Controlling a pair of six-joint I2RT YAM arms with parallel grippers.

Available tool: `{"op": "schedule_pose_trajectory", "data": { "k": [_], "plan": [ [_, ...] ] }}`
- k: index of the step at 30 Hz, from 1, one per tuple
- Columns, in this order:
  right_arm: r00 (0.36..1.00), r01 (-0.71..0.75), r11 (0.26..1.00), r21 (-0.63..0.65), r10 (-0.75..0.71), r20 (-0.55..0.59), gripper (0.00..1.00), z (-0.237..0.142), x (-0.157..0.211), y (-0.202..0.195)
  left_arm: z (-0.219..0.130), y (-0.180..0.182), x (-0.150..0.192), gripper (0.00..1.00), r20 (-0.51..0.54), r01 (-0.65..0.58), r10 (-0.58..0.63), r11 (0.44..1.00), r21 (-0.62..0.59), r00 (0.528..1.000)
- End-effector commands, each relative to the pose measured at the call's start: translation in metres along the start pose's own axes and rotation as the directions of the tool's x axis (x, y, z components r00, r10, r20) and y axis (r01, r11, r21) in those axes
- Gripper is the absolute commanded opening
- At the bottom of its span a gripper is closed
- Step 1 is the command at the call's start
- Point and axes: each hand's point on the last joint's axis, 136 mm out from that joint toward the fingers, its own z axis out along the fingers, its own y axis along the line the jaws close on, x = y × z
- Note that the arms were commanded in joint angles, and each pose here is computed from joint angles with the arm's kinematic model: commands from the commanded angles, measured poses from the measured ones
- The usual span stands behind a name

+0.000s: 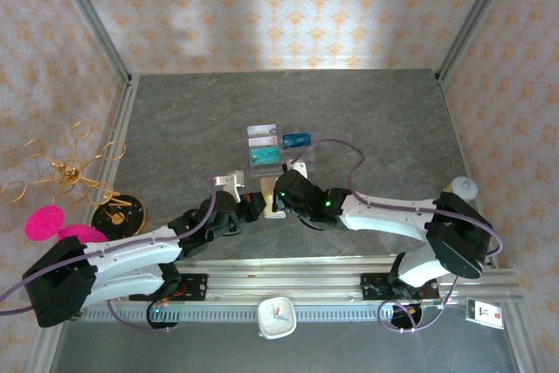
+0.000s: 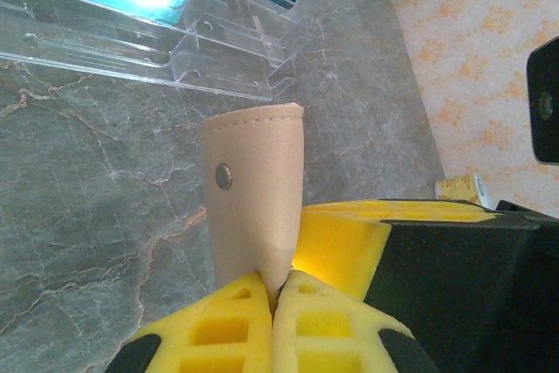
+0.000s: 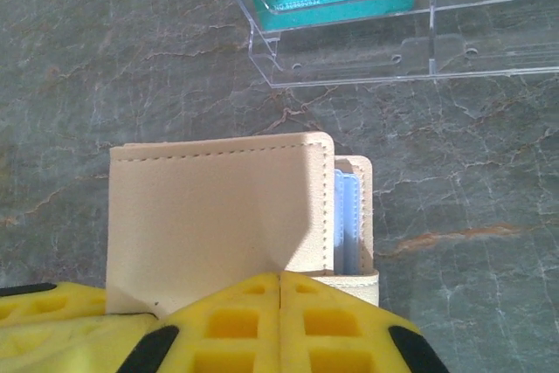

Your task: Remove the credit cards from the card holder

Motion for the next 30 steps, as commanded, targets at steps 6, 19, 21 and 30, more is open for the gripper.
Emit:
{"op": "schedule_pose_trajectory", "data": {
  "k": [6, 19, 21, 30],
  "plan": [
    [1.0, -0.001, 0.968, 0.251, -0.002, 0.011, 0.0, -0.005, 0.022, -0.084, 0.001, -0.014, 0.005, 0.0, -0.017, 0.037, -0.035, 0.995, 0.097, 0.999],
    [0.998, -0.059, 0.995, 0.082, 0.059, 0.002, 0.0, -0.02, 0.024, -0.063, 0.029, 0.016, 0.047, 0.19, -0.183, 0.062, -0.059, 0.998, 0.012, 0.981],
    [0.998, -0.066, 0.995, 0.07, 0.066, -0.005, 0.0, -0.022, 0.024, -0.061, 0.03, 0.024, 0.05, 0.39, -0.191, 0.064, -0.067, 0.998, -0.024, 0.979],
    [0.997, -0.074, 0.992, -0.107, 0.075, 0.006, 0.0, -0.043, -0.002, 0.001, -0.002, 0.042, 0.009, 0.58, -0.017, 0.055, -0.058, 0.993, -0.109, 0.998]
  ]
}}
